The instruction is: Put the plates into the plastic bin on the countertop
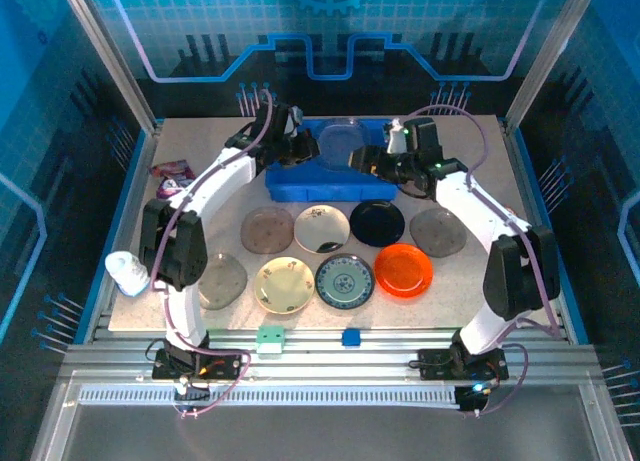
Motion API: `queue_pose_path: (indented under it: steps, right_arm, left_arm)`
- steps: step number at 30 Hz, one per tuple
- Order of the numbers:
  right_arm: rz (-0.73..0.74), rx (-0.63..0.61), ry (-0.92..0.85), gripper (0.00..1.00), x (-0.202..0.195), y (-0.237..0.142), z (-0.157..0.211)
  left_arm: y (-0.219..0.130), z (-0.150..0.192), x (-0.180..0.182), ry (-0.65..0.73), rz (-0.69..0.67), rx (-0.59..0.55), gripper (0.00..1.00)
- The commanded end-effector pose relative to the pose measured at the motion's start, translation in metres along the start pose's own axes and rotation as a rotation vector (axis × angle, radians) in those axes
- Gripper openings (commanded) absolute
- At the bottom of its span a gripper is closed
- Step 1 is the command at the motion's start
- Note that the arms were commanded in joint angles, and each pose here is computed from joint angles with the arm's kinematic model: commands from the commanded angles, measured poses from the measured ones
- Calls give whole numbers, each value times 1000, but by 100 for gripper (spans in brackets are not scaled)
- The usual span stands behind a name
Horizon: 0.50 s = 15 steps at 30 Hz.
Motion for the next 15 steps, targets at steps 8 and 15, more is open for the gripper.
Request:
queue_pose_path:
  steps: [8,15]
  right_arm:
    - [220,-160,70,69,-40,-87,-6]
    - [261,-167,99,69,-49,-104,2]
  left_arm:
    - [59,-25,1,-5,-110,-17,0]
    - [100,-24,10,-34,-192,4,0]
Point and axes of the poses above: each hand's point on the last joint's axis, 136 mm out from that joint toward the fingers, its own y axis out along the fingers, its own x axis along the line the jaws close on, z = x × y, the point moved 8 cm from there along -y, back along the fingers, and after that the axes turned 10 degrees about -y, right-handed, at the moved point
